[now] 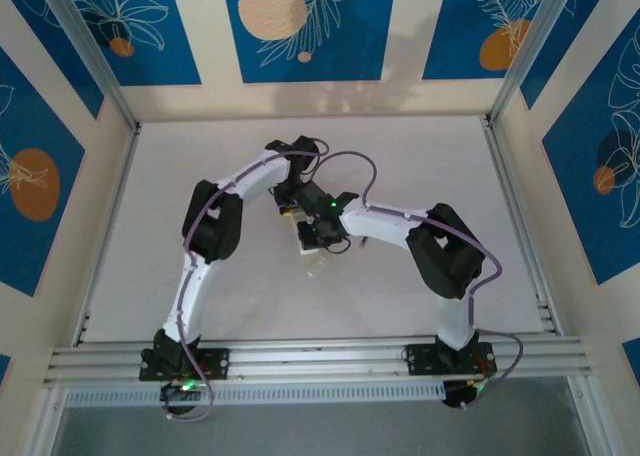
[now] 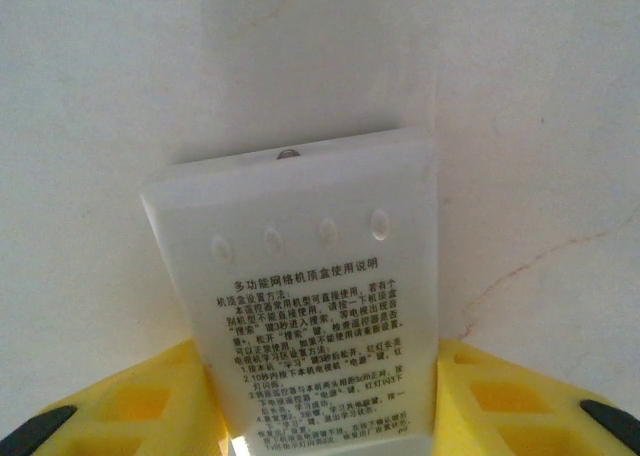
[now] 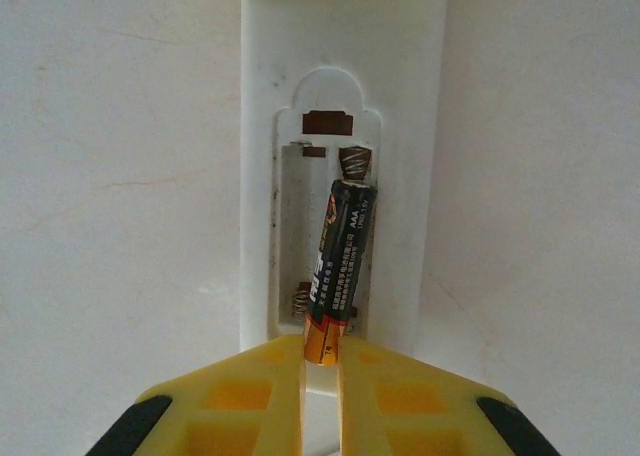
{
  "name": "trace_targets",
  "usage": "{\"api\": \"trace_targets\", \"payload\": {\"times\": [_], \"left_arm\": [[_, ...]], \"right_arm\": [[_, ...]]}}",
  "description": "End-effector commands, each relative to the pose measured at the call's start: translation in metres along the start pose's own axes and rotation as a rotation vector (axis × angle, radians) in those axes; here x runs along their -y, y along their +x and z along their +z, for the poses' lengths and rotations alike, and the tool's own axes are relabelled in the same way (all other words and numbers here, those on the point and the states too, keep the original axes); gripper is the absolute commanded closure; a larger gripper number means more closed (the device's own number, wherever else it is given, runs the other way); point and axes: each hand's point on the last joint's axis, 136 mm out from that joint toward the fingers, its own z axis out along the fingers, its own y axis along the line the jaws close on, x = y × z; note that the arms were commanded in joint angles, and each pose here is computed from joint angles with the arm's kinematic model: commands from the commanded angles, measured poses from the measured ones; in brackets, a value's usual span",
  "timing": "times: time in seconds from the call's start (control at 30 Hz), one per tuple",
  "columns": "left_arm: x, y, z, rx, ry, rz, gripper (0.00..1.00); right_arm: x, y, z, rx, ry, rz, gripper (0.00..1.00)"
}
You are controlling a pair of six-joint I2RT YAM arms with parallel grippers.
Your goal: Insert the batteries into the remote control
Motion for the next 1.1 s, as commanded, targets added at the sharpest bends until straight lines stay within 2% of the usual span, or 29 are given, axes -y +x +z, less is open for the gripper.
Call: {"api": "trace_targets", "payload": {"times": [0.0,0.67,1.07], "left_arm": [[-0.002,0.010,0.000,-0.035,-0.029,0.019,0.57],[0.000,0.012,-0.004,-0.039,-0.016,0.027,0.58],[-0.001,0.009,-0.006,-0.030,-0.014,0.023,0.58]], "right_arm": [[0.010,-0.005,0.012,0.002,0.055,-0.001,0.85],[0.012,-0.021,0.006,0.015,0.027,0.045,0.84],[0.009,-0.020,-0.027,0.034,-0.031,0.063,0.84]]}}
